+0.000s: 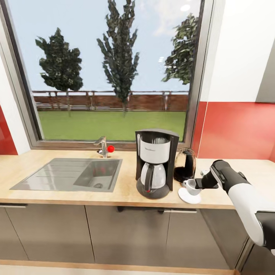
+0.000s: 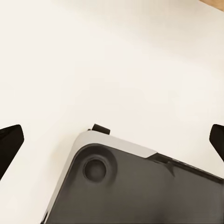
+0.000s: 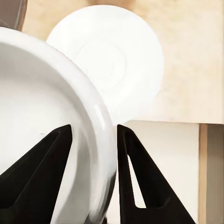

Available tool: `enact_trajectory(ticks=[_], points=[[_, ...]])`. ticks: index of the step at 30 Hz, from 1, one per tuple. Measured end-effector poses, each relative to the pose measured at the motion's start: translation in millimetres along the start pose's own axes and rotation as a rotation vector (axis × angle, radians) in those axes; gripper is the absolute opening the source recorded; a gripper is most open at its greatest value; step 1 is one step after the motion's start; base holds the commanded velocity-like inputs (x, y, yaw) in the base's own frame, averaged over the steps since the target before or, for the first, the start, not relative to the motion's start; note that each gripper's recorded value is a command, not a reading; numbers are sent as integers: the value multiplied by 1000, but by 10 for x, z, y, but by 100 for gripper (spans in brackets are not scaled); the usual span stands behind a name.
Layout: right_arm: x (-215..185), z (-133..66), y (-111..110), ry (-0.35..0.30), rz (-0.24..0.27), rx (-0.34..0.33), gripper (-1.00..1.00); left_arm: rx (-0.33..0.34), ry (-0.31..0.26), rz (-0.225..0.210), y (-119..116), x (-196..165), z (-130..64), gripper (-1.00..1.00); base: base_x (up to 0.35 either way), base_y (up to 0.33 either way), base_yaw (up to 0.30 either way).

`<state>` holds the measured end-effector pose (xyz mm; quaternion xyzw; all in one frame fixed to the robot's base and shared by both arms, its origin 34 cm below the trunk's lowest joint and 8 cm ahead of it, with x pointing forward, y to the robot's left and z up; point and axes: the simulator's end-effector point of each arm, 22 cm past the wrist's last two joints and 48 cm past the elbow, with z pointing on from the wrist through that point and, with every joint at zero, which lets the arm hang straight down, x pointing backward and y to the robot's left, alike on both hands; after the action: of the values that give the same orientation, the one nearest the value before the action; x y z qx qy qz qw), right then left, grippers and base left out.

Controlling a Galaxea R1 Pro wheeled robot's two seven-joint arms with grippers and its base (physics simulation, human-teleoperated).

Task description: Set up a coffee station on the kitchen countertop: keep the coffee maker on the countertop, move the bottle of coffee from the kitchen shelf to the counter next to the coffee maker, place a paper coffee filter on top of the coffee maker, put the saucer next to the coffee maker with the coffee cup on the saucer, and place the electric kettle next to the coffee maker.

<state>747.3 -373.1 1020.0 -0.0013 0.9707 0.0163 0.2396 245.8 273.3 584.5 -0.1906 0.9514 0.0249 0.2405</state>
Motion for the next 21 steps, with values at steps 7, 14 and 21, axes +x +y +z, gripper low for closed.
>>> enact_trajectory(ticks=[7,14,21], points=[[37,58,-118,0,8,14,-100,-1,-1,-3,1,23,79,100,0,0,0],[55,103,-132,0,9,16,-100,-3,-2,-8,4,36,126,100,11,0,0],[96,123,-140,12,10,18,-100,-4,-3,-6,13,36,125,100,221,-9,0]])
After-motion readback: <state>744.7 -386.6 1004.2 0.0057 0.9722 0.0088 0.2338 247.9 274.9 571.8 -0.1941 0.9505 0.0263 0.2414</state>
